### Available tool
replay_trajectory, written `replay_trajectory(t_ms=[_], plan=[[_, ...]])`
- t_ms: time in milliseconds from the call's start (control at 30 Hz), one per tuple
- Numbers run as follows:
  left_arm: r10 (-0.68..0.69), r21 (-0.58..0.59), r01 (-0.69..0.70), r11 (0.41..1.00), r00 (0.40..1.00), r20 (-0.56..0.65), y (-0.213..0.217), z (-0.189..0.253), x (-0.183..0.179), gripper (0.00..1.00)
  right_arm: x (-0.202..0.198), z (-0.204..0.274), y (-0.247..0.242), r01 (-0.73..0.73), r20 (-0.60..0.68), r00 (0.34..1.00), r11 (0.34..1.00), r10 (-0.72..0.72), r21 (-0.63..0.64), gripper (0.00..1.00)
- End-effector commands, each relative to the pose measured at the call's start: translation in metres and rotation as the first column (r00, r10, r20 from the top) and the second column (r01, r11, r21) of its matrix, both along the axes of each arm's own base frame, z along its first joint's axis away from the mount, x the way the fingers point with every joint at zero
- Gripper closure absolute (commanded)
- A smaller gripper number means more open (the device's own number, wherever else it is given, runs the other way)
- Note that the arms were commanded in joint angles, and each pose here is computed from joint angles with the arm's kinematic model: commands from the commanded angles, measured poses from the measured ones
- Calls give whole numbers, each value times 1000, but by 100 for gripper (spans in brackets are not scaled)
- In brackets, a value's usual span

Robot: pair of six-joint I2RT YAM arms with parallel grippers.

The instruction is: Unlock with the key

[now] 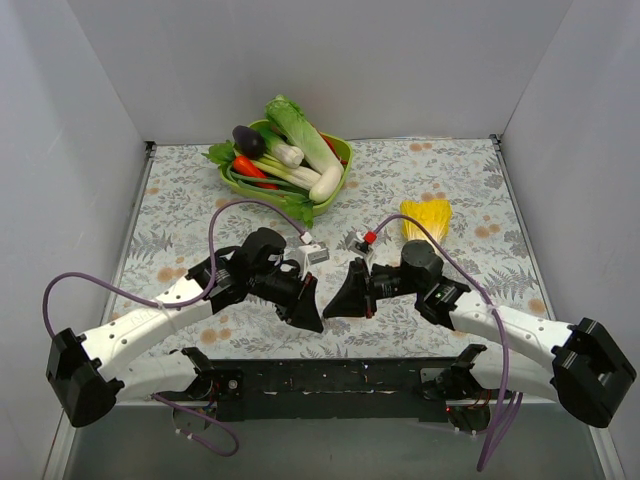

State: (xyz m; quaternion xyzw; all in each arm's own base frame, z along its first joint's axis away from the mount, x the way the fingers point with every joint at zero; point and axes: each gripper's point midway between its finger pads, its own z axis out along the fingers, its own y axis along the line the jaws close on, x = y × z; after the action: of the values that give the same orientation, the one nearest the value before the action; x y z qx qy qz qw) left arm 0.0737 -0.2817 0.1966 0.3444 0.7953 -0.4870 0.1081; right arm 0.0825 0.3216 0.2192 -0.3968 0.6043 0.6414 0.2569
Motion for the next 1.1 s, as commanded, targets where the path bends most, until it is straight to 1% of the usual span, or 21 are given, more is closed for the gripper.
replay_trajectory(t_ms=[0,33,67,133,167,200,267,300,367,433,467,500,533,567,600,633,667,767,833,967,1067], plan=[[41,-63,-35,997,994,99,-3,20,11,79,0,8,-1,29,33,999,999,-30,44,99],[53,-65,-47,997,993,103,-3,20,12,63,1,10,-2,41,40,998,998,-43,53,99],[68,-77,-60,995,991,116,-4,22,15,52,5,11,-1,66,43,997,996,-69,58,99],[85,-86,-74,994,989,125,-2,22,15,37,9,11,-2,98,47,994,993,-101,66,99],[99,-93,-87,992,986,136,-1,24,17,25,13,13,-2,128,50,990,989,-132,72,99],[108,-92,-96,991,985,138,0,23,18,19,14,12,-2,137,49,989,988,-141,75,99],[140,-97,-126,987,978,156,2,22,21,13,19,19,-3,176,54,982,978,-183,109,99],[164,-102,-150,983,975,150,2,22,23,13,20,20,-4,189,54,979,975,-197,120,99],[216,-157,-190,969,962,167,1,27,28,14,24,30,-5,222,51,971,961,-233,163,99],[303,-210,-268,940,940,155,1,34,37,16,25,34,-7,238,48,967,952,-251,192,99],[350,-306,-287,908,920,176,0,55,41,16,28,37,-7,256,31,963,945,-268,203,99],[410,-322,-343,883,896,170,3,50,50,18,27,46,-8,254,43,961,934,-273,252,99],[463,-357,-393,847,876,134,4,57,54,18,28,50,-9,261,42,958,926,-282,272,99],[502,-432,-406,805,855,132,6,75,57,19,30,50,-10,276,30,955,918,-297,285,99],[528,-442,-433,785,841,114,8,71,60,20,30,56,-10,277,38,952,910,-303,309,99],[564,-461,-472,751,822,76,10,75,65,21,32,59,-11,286,38,949,903,-314,319,99],[575,-507,-469,723,815,68,9,86,66,22,34,63,-11,292,41,946,897,-323,332,99],[604,-553,-493,671,797,23,10,94,70,28,36,73,-11,298,48,940,880,-338,369,99],[600,-553,-493,672,800,15,8,91,71,31,37,80,-12,299,47,938,868,-345,396,99],[586,-519,-499,694,810,5,2,82,72,35,38,92,-14,306,39,933,847,-357,435,99],[587,-538,-493,684,809,6,3,86,72,39,38,96,-16,311,24,932,835,-360,454,99]])
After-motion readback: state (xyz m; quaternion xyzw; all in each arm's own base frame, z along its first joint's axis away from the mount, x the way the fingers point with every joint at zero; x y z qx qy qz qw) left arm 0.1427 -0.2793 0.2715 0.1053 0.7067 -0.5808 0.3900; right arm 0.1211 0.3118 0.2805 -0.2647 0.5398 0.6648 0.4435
